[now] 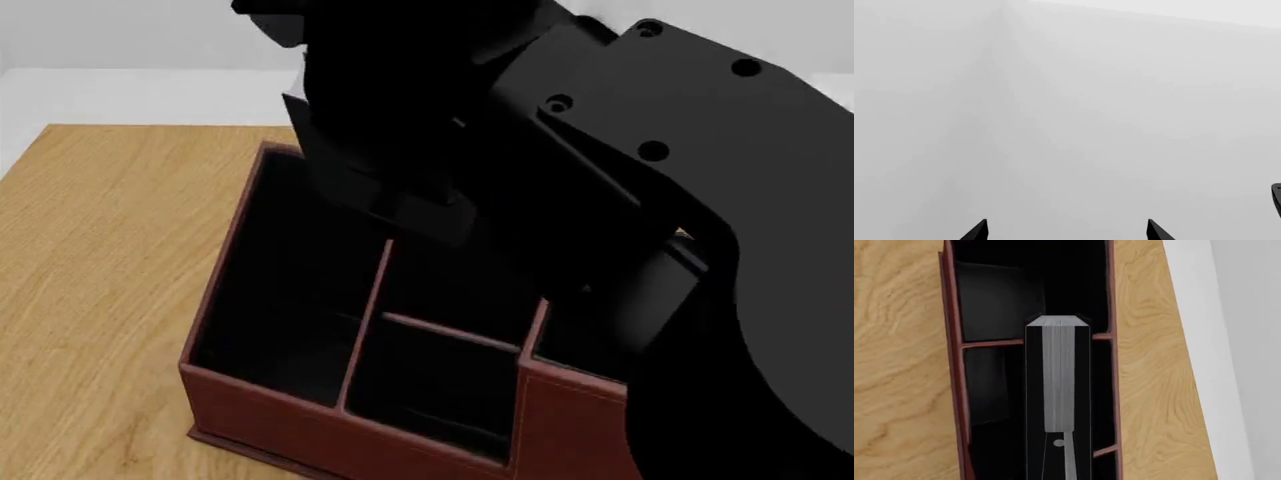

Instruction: Pick up the book and place it in the front compartment of the caddy.

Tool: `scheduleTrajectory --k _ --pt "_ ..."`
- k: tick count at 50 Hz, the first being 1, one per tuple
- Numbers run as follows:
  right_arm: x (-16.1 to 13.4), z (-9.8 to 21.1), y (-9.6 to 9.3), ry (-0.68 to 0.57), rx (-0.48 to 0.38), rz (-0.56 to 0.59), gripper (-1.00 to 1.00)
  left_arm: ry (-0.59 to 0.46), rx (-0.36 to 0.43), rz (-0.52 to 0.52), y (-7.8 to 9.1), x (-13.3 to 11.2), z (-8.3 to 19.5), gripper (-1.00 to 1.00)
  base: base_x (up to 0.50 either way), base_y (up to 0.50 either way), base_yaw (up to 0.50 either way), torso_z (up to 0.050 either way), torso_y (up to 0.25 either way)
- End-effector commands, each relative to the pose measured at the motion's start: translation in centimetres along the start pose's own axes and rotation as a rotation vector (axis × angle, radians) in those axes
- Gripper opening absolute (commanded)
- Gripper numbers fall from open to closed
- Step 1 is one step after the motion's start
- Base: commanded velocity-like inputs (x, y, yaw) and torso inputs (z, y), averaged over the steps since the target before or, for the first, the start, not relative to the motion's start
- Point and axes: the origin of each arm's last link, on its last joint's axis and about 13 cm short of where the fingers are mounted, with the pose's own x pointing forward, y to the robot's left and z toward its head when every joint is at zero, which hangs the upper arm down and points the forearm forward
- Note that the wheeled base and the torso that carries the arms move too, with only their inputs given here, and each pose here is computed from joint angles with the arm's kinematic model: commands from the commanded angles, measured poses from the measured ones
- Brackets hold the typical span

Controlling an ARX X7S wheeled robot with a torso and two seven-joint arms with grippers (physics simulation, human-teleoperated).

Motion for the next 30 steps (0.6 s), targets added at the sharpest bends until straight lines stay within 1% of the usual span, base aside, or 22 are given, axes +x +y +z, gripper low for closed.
scheduleTrajectory --k 1,11,30 --pt "1.6 -0.5 -0.2 0.056 -0.025 -0.031 -1.00 -0.001 0.002 0.003 0.0 0.0 0.0 1.00 0.00 0.00 0.00 0.000 0.000" --pt "3.4 -1.3 -0.2 0.089 -0.022 -0.027 -1.00 0.004 0.009 0.006 0.0 0.1 -0.1 1.00 0.00 0.00 0.00 0.000 0.001" --pt "5.4 -2.2 -0.1 0.118 -0.016 -0.027 -1.00 0.009 0.015 0.008 0.0 0.2 -0.3 1.00 0.00 0.00 0.00 0.000 0.002"
